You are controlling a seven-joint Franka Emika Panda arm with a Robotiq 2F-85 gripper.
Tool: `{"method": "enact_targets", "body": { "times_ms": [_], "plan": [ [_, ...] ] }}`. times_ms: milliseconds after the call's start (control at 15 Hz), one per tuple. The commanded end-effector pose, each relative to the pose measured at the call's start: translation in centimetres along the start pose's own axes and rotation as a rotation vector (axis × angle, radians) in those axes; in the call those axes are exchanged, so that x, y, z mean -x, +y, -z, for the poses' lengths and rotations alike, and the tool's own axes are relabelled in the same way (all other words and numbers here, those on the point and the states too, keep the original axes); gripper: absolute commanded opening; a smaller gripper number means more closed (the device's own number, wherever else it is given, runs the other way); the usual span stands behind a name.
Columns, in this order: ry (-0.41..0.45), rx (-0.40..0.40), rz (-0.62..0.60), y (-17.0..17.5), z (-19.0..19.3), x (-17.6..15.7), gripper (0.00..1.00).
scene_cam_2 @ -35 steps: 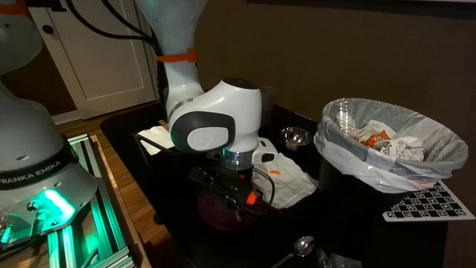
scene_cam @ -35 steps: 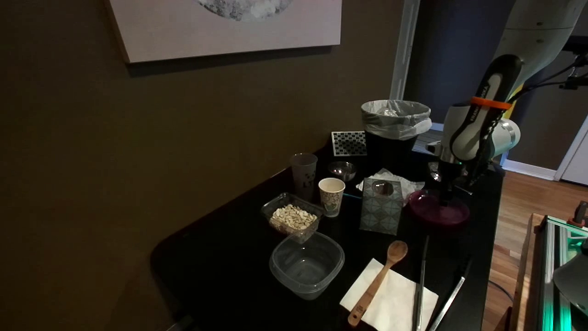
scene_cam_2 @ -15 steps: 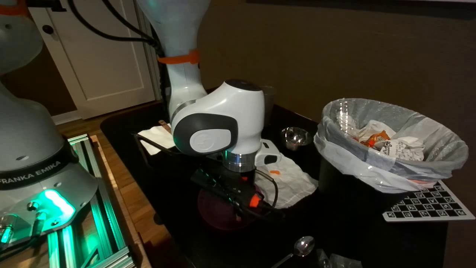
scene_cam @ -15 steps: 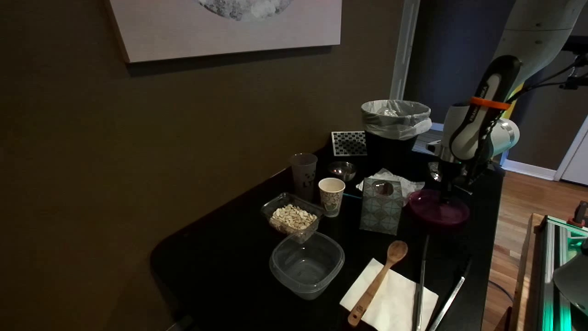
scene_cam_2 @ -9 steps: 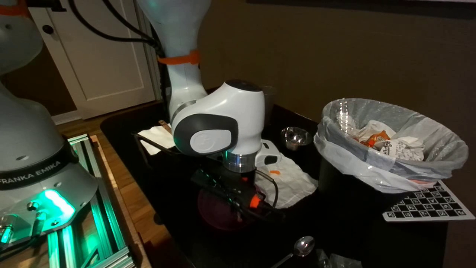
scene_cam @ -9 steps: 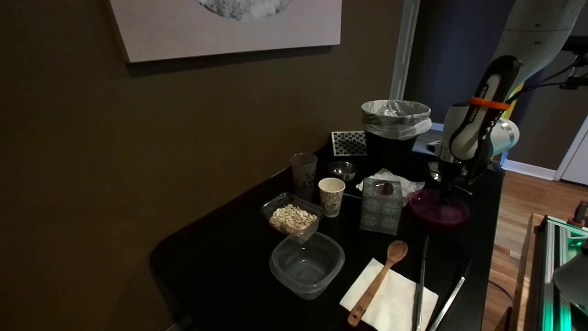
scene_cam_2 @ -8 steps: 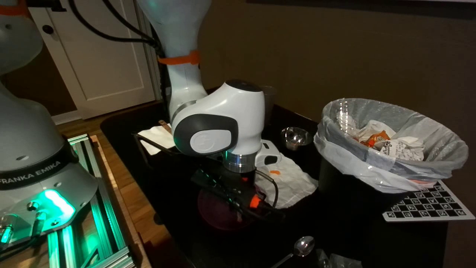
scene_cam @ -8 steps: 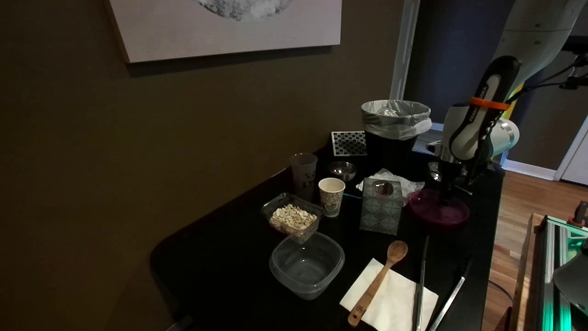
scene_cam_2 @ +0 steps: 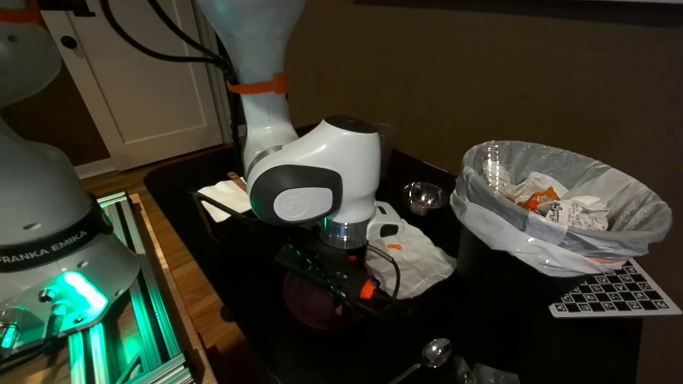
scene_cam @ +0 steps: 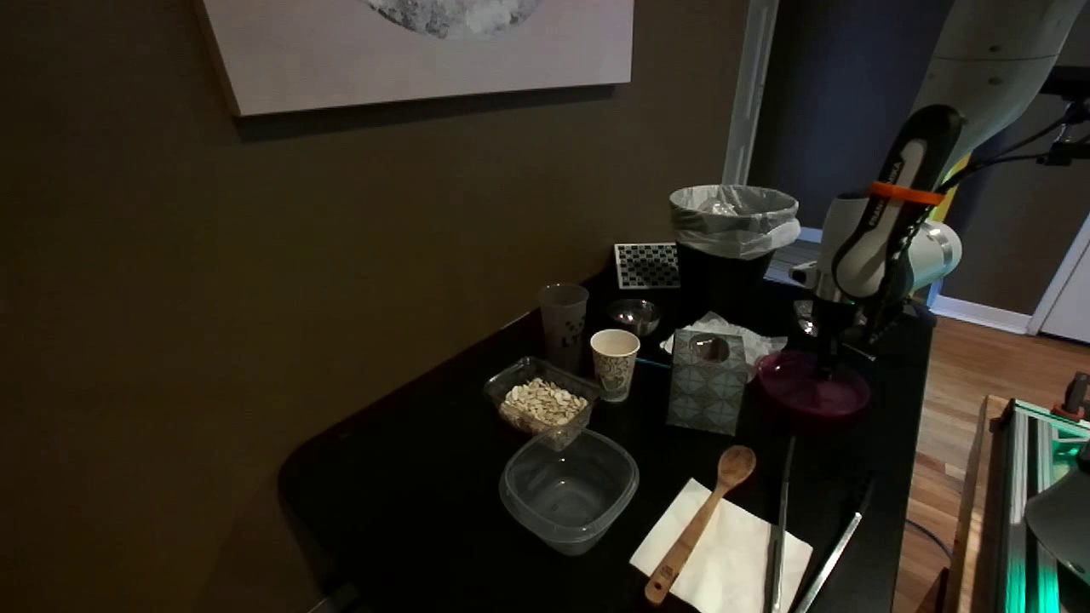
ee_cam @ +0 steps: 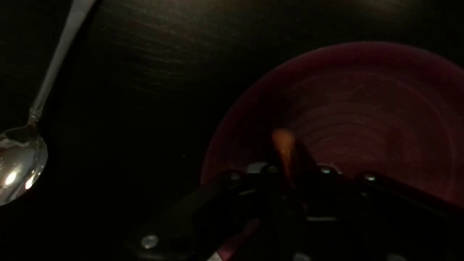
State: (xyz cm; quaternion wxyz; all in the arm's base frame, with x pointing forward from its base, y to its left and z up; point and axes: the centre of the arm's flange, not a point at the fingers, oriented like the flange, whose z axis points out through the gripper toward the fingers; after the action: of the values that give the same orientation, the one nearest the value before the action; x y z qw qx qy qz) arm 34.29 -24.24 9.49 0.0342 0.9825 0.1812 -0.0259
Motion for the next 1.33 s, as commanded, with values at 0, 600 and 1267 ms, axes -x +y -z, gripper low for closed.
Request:
{"method": "enact_targets", "body": {
  "times_ms": [0, 600, 1267],
  "plan": [
    [-0.018, -0.014, 0.016, 0.8, -0.8, 0.1, 0.06],
    [0.009, 0.044, 0.030, 1.2, 2.1, -1.2, 0.07],
    [0.086, 0.143, 0.079, 5.6, 4.8, -8.8, 0.16]
  ]
}}
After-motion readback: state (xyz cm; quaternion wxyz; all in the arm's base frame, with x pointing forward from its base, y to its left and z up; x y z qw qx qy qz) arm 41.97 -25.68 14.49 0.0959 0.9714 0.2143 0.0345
